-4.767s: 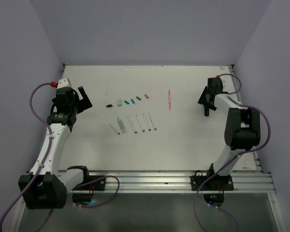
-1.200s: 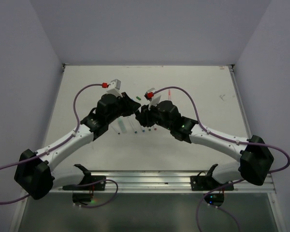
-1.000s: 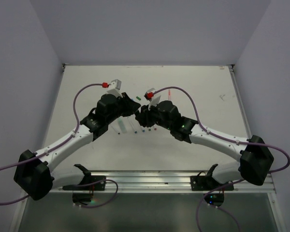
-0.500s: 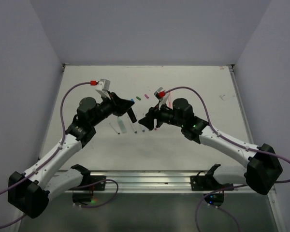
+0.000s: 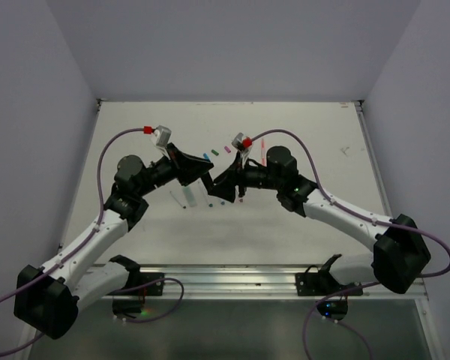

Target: Open the pen caps

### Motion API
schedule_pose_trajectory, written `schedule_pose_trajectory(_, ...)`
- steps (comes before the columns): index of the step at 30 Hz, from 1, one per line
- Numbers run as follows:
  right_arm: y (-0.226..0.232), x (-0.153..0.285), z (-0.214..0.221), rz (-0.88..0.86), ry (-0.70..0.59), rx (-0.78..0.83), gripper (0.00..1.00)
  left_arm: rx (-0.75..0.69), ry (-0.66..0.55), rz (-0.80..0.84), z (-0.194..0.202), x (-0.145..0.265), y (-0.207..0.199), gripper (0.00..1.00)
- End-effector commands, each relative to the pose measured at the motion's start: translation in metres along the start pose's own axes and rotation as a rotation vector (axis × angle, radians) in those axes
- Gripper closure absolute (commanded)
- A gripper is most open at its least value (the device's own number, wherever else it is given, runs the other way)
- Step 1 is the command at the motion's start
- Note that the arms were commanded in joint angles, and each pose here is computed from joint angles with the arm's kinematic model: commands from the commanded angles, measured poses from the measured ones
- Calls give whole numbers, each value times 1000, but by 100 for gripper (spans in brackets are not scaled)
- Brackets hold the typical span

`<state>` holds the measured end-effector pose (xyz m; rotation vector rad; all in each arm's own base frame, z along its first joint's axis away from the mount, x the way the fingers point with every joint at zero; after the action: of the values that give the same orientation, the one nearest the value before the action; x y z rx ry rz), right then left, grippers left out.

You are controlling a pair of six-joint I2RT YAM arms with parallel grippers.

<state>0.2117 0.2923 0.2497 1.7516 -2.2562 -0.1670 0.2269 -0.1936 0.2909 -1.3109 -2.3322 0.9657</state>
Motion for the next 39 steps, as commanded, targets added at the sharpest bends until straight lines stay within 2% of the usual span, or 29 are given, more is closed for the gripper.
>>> schedule_pose_trajectory(1, 15, -6, -34, -129, -101, 43, 41, -17, -15, 96, -4, 0, -12, 100)
schedule_pose_trajectory(17, 15, -20, -36, -219, -106, 11, 58, -7, -30, 160, -4, -2, -16, 100)
schedule_pose_trajectory(20, 17, -18, -36, -230, -108, 16, 65, -8, -27, 159, -3, -2, -15, 100)
schedule_pose_trajectory(26, 19, -15, -33, -241, -102, 19, 95, -13, -39, 172, -3, -1, -16, 100)
schedule_pose_trajectory(28, 19, -15, -31, -243, -94, 15, 100, -22, -50, 189, -5, -1, -20, 100)
schedule_pose_trajectory(39, 21, -12, 0, -300, -17, 10, 100, -68, -116, 315, -27, -2, -46, 100)
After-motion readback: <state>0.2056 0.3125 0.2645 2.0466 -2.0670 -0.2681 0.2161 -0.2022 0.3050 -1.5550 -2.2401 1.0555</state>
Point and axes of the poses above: each gripper's point midway between its finger pads, its own x axis back along the fingers, its own y axis along the line the jaws close on, z = x × y, the point moved 6 cm from there along x, back along the fingers, and after that the axes turned 11 degrees about x, right-handed, at the moved point
